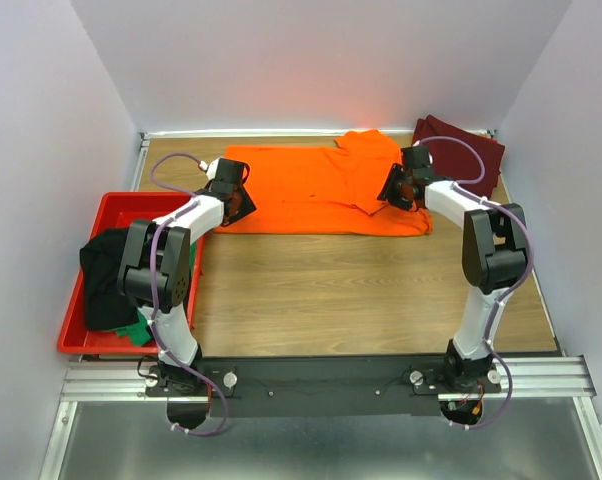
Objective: Fold and stack the t-shirts
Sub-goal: Fold the tshirt
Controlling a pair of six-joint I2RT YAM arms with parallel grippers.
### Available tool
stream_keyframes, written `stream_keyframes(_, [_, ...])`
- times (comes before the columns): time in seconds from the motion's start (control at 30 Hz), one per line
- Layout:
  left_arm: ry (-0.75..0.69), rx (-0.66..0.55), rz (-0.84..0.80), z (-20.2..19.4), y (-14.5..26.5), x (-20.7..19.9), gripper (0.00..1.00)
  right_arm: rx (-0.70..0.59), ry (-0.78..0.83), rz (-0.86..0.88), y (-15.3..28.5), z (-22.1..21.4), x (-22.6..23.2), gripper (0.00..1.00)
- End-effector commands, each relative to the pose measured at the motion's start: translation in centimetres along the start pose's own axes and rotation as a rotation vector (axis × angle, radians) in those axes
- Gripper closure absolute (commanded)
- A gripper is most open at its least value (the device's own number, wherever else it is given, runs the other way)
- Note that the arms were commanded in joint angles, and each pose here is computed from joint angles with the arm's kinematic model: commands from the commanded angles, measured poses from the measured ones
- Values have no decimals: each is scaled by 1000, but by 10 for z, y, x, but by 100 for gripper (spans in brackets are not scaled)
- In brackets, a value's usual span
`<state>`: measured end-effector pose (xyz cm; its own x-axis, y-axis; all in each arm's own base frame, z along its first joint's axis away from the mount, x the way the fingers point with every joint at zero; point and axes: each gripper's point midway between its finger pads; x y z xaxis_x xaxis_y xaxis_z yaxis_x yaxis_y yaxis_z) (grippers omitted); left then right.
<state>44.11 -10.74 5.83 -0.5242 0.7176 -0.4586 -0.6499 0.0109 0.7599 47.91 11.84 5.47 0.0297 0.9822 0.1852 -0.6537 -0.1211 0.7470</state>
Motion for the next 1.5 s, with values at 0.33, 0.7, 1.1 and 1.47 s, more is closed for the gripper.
stream_keyframes(0.33, [0, 20, -30, -7, -2, -4, 55, 9, -25, 9, -26, -6, 4, 43])
stream_keyframes(0.7, [-3, 21, -18, -8, -4, -1, 55, 0, -45, 61, -34, 1, 18, 49])
stream_keyframes(1.1, [-9, 17, -10, -7, -6, -1, 55, -34, -59, 83, -42, 23, 27, 83])
stream_keyframes(1.47, [-18, 25, -7, -8, -9, 0, 56, -60, -52, 119, -63, 43, 39, 82])
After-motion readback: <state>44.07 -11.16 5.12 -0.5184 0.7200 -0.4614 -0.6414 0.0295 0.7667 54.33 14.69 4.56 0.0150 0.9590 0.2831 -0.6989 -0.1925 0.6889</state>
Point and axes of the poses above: each gripper's point midway between its finger pads, its own y axis back along the fingers, its own x axis along the line the jaws close on, z = x × y, and after that the axes turned 14 degrees about y, right-handed
